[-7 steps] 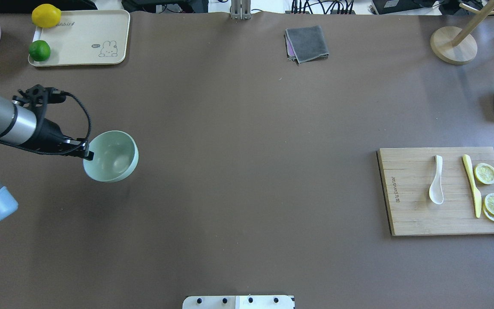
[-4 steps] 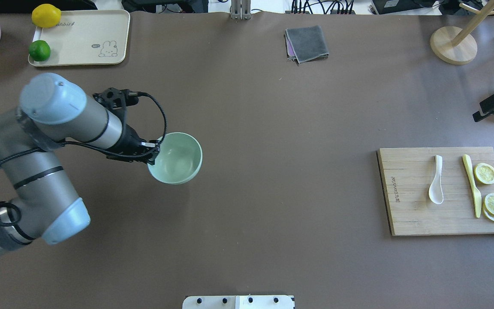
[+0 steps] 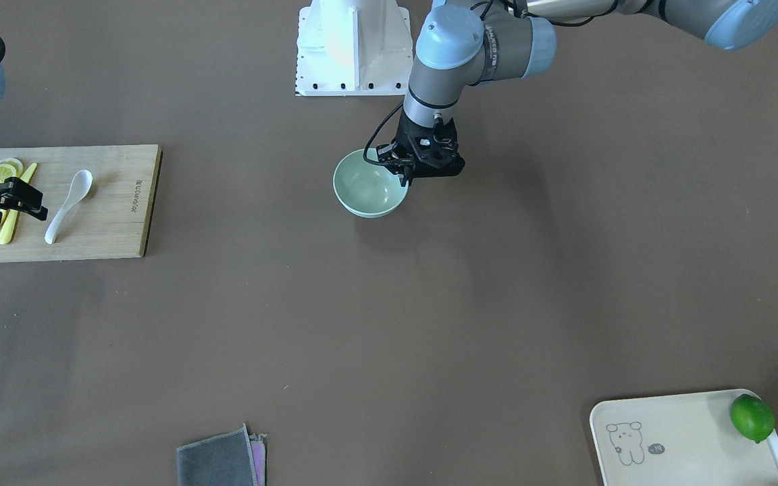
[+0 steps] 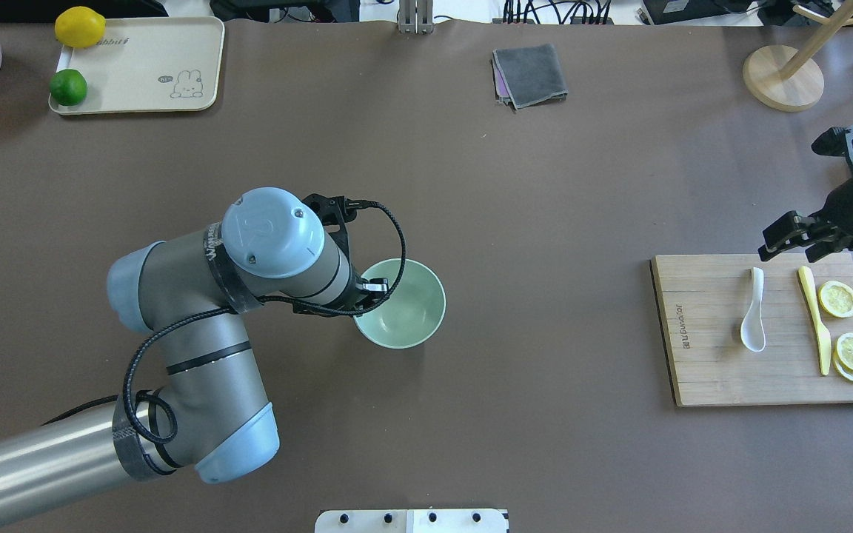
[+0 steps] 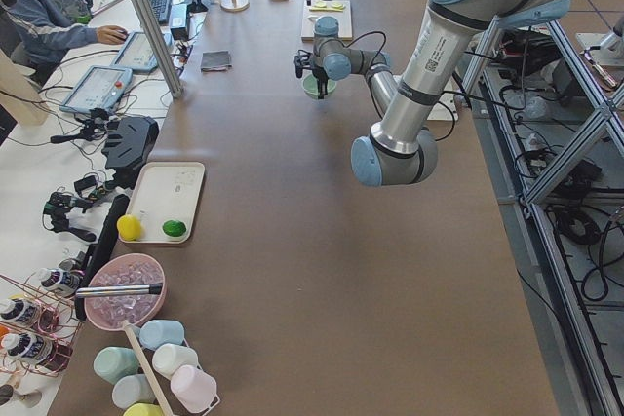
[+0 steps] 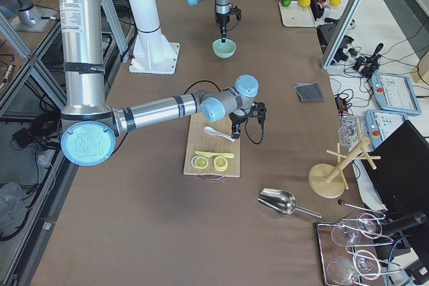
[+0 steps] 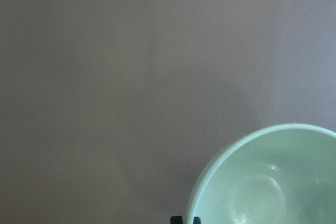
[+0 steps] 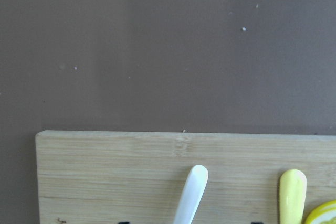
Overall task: Place spoon in bowl
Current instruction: 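Drag the bowl toward table center with left gripper while right arm reaches spoon, then lower the right gripper onto the white spoon handle and close it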
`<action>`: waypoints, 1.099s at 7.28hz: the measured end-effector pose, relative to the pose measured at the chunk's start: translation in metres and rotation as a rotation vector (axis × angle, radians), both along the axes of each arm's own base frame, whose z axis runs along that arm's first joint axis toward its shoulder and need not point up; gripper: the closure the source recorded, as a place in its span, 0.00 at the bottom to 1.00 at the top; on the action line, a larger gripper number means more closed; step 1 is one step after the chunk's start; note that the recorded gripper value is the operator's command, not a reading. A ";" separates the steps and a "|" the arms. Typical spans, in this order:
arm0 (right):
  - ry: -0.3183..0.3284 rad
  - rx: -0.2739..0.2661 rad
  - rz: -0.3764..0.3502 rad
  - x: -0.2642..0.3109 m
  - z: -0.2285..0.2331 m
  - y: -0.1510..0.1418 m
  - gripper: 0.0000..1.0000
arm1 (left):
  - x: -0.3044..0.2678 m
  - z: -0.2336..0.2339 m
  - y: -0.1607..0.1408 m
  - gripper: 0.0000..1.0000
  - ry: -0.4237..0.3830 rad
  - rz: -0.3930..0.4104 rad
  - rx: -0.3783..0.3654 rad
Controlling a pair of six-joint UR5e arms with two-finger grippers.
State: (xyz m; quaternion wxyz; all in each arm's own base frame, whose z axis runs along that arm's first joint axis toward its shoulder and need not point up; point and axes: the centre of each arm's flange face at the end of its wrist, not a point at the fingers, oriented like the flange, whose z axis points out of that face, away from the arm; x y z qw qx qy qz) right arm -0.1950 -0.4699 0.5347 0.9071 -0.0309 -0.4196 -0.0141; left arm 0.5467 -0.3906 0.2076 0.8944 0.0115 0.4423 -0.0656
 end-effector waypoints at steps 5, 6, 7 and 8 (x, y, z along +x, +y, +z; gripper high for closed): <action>0.041 -0.075 0.051 -0.039 0.027 0.024 0.27 | 0.023 -0.013 0.008 1.00 0.000 -0.010 -0.007; 0.038 -0.079 0.058 -0.040 0.030 0.023 0.48 | 0.024 -0.014 0.008 0.85 0.000 -0.009 -0.007; 0.035 -0.086 0.069 -0.040 0.030 0.023 0.66 | 0.024 -0.014 0.009 0.43 0.001 -0.008 -0.007; 0.033 -0.103 0.085 -0.042 0.029 0.023 0.70 | 0.024 -0.014 0.009 0.22 0.001 -0.008 -0.006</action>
